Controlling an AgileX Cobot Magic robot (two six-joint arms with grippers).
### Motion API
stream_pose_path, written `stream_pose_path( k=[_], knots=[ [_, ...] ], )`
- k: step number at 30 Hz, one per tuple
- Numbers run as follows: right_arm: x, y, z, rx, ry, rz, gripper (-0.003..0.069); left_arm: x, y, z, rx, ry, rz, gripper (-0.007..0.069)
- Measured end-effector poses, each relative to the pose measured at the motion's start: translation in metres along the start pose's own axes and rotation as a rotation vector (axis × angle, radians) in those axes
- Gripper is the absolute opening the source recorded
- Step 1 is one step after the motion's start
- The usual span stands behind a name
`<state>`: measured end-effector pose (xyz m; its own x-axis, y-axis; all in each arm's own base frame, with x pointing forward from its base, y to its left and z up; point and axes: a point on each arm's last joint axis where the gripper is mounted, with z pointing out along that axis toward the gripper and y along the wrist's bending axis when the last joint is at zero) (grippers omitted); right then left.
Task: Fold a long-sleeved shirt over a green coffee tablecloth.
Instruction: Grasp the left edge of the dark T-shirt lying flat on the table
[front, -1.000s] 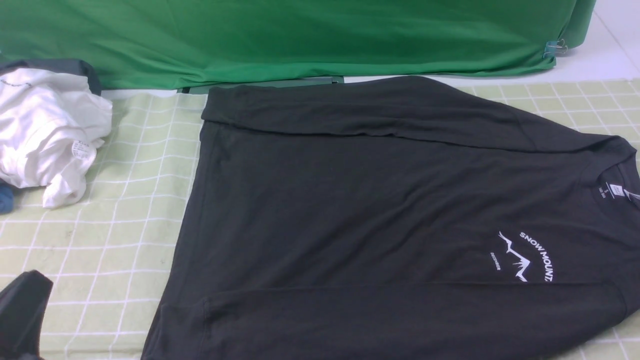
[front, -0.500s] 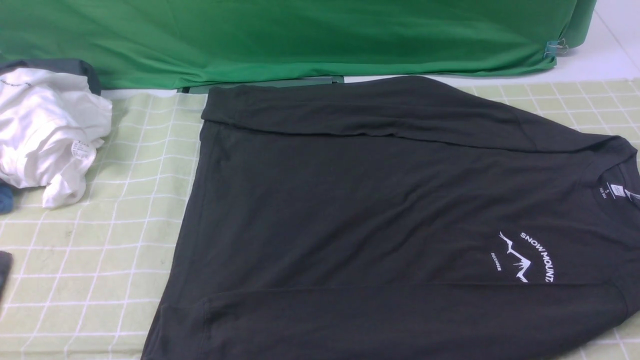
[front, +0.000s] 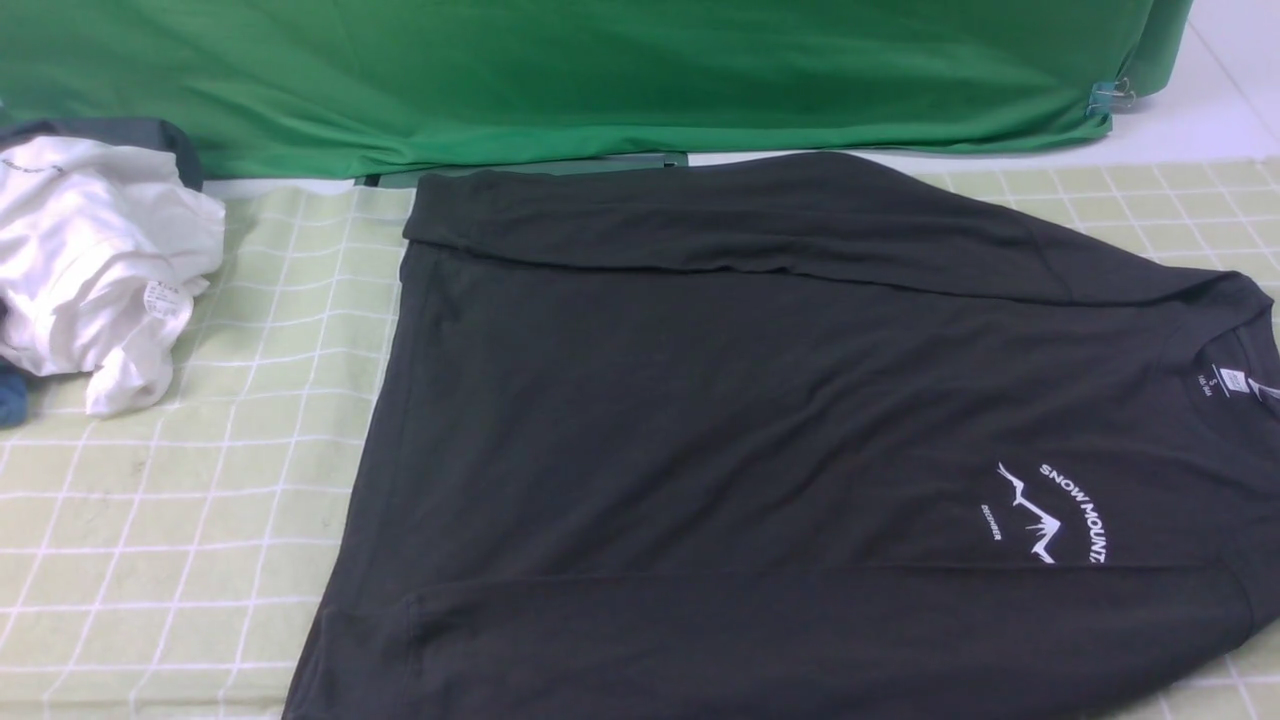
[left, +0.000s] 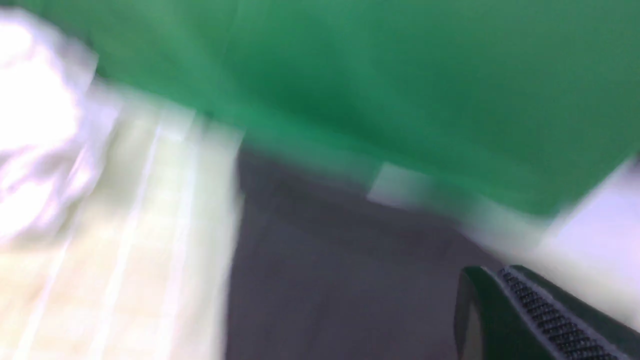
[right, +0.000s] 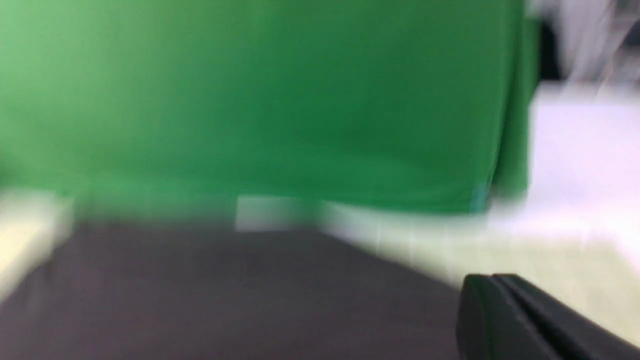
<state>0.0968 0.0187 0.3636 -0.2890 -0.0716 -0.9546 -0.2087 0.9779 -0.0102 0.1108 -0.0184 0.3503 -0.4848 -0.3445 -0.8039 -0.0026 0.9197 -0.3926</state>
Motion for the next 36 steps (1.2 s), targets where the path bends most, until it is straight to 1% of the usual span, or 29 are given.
stream_pose_path(
  k=[1,2,3,4,5,6,8,10,14,19,21,22,23,26,29,32,36],
  knots=[
    [0.002,0.001,0.000,-0.006,0.023,-0.006,-0.0001,0.000,0.000,0.002,-0.002,0.020,0.006,0.0017],
    [-0.002,0.001,0.018,-0.063,0.247,-0.050,-0.0001,0.008,0.002,0.031,-0.018,0.242,0.037,0.0017],
    [-0.002,0.001,0.023,-0.080,0.313,-0.062,-0.0001,0.013,0.004,0.043,-0.027,0.342,0.034,0.0017],
    [0.001,0.001,0.035,-0.110,0.426,-0.071,-0.0001,0.022,0.008,0.061,-0.034,0.480,0.025,0.0017],
    [0.003,0.001,0.036,-0.118,0.449,-0.074,-0.0001,0.025,0.008,0.064,-0.036,0.503,0.023,0.0017],
    [0.007,0.000,0.049,-0.138,0.537,-0.073,0.0001,0.035,0.013,0.082,-0.047,0.619,0.010,0.0017],
    [0.014,-0.001,0.064,-0.158,0.629,-0.063,0.0003,0.053,0.025,0.109,-0.087,0.779,-0.009,0.0018],
    [0.019,-0.003,0.075,-0.166,0.688,-0.049,0.0006,0.064,0.032,0.128,-0.111,0.871,-0.025,0.0023],
    [0.025,-0.004,0.087,-0.173,0.740,-0.038,0.0014,0.075,0.041,0.150,-0.142,0.926,-0.048,0.0041],
    [0.028,-0.004,0.093,-0.176,0.765,-0.032,0.0029,0.084,0.051,0.174,-0.177,0.923,-0.062,0.0107],
    [0.027,-0.004,0.093,-0.174,0.758,-0.032,0.0037,0.086,0.055,0.184,-0.193,0.889,-0.064,0.0162],
    [0.027,-0.004,0.093,-0.174,0.758,-0.032,0.0038,0.086,0.055,0.185,-0.194,0.886,-0.064,0.0167],
    [0.026,-0.004,0.093,-0.173,0.751,-0.032,0.0042,0.088,0.058,0.192,-0.205,0.866,-0.065,0.0210],
    [0.025,-0.005,0.093,-0.172,0.746,-0.032,0.0048,0.092,0.063,0.201,-0.219,0.863,-0.074,0.0270],
    [0.024,-0.005,0.094,-0.171,0.742,-0.032,0.0049,0.096,0.065,0.205,-0.226,0.879,-0.083,0.0312],
    [0.024,-0.005,0.094,-0.170,0.738,-0.033,0.0051,0.097,0.065,0.206,-0.226,0.876,-0.087,0.0323],
    [0.024,-0.005,0.094,-0.171,0.736,-0.031,0.0057,0.097,0.065,0.206,-0.224,0.876,-0.084,0.0318]
  ],
)
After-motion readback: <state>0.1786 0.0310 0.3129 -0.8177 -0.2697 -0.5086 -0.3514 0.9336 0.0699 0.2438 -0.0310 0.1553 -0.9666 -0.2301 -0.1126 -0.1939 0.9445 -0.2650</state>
